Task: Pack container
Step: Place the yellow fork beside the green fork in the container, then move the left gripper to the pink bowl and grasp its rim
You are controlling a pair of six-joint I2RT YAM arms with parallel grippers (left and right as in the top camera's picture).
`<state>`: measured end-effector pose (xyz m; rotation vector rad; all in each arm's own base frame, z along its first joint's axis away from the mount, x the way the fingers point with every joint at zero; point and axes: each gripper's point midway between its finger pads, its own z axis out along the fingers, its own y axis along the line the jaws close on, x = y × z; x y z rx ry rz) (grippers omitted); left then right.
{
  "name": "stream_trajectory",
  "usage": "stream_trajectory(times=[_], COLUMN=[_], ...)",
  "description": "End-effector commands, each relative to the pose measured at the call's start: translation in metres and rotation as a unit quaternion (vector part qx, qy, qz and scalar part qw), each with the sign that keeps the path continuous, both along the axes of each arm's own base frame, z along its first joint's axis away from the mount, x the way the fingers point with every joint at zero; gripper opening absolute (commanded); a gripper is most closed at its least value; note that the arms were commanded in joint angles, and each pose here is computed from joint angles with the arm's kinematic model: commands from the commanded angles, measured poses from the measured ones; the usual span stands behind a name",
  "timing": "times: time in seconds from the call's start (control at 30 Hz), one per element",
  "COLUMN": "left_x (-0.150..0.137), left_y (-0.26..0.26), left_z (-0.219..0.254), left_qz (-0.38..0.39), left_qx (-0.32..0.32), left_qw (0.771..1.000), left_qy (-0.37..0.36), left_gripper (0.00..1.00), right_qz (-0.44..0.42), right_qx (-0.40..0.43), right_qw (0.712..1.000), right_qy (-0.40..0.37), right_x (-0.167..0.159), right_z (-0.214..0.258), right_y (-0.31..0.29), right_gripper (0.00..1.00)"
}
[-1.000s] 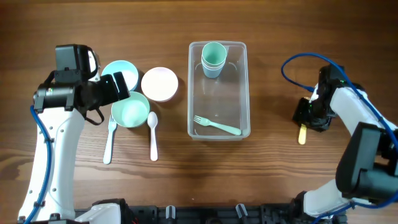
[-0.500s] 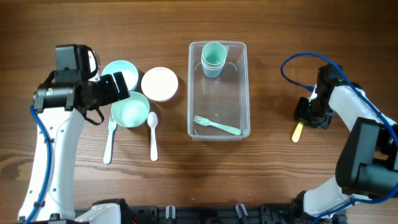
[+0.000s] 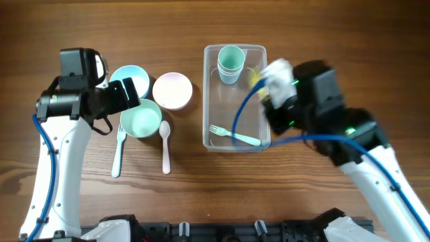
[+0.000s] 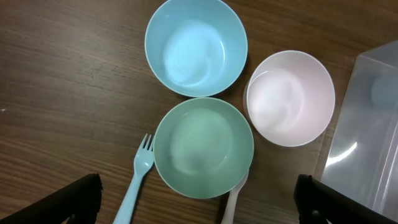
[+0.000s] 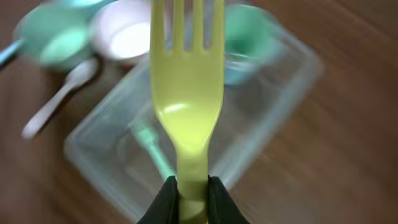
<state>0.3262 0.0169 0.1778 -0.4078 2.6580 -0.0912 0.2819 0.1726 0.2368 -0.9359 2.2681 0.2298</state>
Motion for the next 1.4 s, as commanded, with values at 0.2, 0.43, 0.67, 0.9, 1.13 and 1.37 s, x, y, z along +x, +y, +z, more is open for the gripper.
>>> stream_trajectory(times=[0.2, 0.43, 0.67, 0.9, 1.13, 1.37], left_x=[0.003, 0.003, 0.003, 0.003, 0.003, 0.001], left_y=[0.002, 0.002, 0.002, 0.002, 0.002, -0.016], left_z=[0.004, 0.004, 0.004, 0.004, 0.004, 0.004], left_qz=[-0.003, -0.003, -0.003, -0.003, -0.003, -0.025], left_qx=[0.004, 0.004, 0.004, 0.004, 0.004, -0.043], left_qw=[1.0, 1.0, 1.0, 1.0, 1.0, 0.999], left_qy=[-0.006, -0.006, -0.006, -0.006, -0.006, -0.002], left_gripper=[1.0, 1.0, 1.0, 1.0, 1.0, 1.0], right_qz=[0.278, 0.267, 0.228, -0.195, -0.479, -0.557], right_qx=[-0.231, -0.295, -0.338, -0.079, 0.12, 0.096], right_qw=[0.932, 0.914, 0.912, 0.978, 0.87, 0.818], right_qy=[0.032, 0.081, 0.038, -0.003, 0.014, 0.109], right_x=[0.01, 0.019, 0.023, 0.063, 0.018, 0.007], right_z=[-0.117, -0.164, -0.153, -0.029, 0.057, 0.01], right_y=[0.04, 0.026, 0.036, 0.015, -0.151, -0.211], right_gripper=[0.04, 0.2, 0.22, 0.43, 0.83, 1.0])
